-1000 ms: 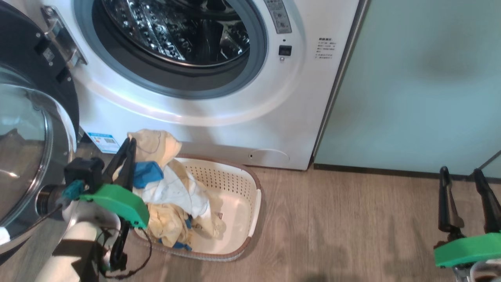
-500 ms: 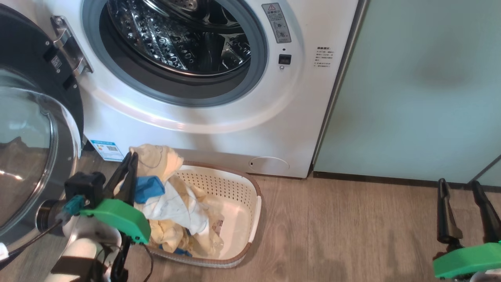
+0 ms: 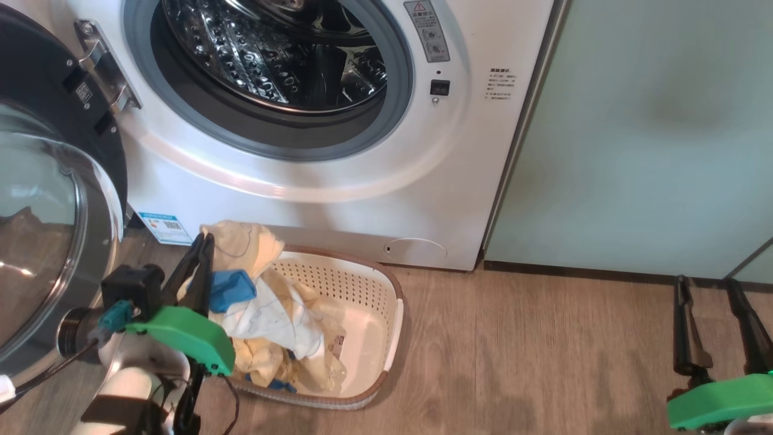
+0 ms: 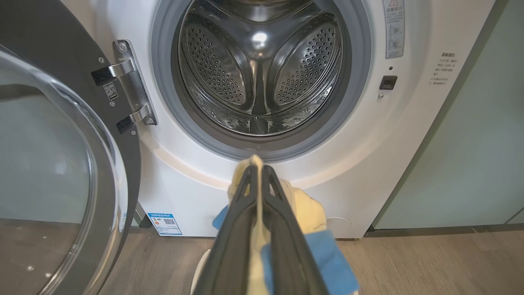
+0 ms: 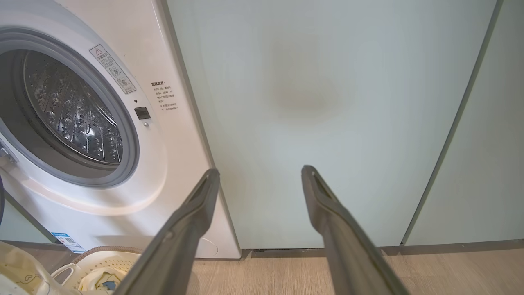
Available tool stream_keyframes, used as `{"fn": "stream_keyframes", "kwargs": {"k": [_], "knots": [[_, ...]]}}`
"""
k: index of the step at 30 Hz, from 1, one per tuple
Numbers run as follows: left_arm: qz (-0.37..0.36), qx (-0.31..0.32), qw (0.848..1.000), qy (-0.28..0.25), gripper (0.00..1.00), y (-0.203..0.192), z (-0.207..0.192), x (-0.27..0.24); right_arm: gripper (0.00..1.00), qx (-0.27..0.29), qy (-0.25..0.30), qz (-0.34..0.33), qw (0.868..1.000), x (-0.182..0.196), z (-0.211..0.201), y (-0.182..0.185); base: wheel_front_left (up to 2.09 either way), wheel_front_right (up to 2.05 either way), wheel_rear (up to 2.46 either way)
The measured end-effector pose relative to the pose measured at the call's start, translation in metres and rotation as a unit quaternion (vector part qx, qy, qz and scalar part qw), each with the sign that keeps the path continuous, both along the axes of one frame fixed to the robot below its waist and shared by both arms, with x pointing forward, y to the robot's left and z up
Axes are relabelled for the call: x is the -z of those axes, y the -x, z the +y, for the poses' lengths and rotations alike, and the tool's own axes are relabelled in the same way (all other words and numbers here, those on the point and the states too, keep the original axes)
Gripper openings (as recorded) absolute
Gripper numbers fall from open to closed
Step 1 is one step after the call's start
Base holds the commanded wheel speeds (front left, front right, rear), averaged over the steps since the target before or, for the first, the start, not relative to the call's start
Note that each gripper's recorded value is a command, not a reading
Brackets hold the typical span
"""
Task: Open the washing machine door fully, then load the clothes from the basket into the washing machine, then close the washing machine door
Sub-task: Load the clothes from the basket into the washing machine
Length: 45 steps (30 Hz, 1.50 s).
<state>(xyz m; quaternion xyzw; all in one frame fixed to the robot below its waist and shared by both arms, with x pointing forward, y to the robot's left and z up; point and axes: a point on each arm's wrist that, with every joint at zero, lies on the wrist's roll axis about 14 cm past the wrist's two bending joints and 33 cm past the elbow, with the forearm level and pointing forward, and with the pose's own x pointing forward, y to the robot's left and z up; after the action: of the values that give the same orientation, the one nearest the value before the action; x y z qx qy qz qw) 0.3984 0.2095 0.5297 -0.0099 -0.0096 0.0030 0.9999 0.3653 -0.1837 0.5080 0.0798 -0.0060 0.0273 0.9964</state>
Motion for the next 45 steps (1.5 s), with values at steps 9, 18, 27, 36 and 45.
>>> {"fn": "stream_keyframes", "kwargs": {"k": [9,18,27,36,45], "knots": [[0.013,0.002,1.000,0.005,0.00,-0.006,-0.002,0.010,1.00,0.001,-0.001,0.010,1.000,0.007,0.000,-0.002,0.00,0.00,0.00],[0.021,0.014,1.000,0.010,0.00,-0.043,-0.010,0.021,1.00,0.005,0.000,0.032,0.999,0.023,-0.002,-0.016,0.00,0.00,0.00],[0.029,0.036,0.999,0.010,0.00,-0.113,-0.024,0.042,1.00,0.019,-0.003,0.049,0.999,0.047,-0.010,-0.042,0.00,0.00,0.00],[0.040,0.050,0.998,-0.007,0.00,-0.190,-0.025,0.063,1.00,0.030,-0.011,0.069,0.997,0.081,-0.016,-0.066,0.00,0.00,0.00],[0.073,0.067,0.995,-0.023,0.00,-0.256,-0.025,0.088,1.00,0.042,-0.023,0.103,0.994,0.118,-0.022,-0.074,0.00,0.00,0.00]]}}
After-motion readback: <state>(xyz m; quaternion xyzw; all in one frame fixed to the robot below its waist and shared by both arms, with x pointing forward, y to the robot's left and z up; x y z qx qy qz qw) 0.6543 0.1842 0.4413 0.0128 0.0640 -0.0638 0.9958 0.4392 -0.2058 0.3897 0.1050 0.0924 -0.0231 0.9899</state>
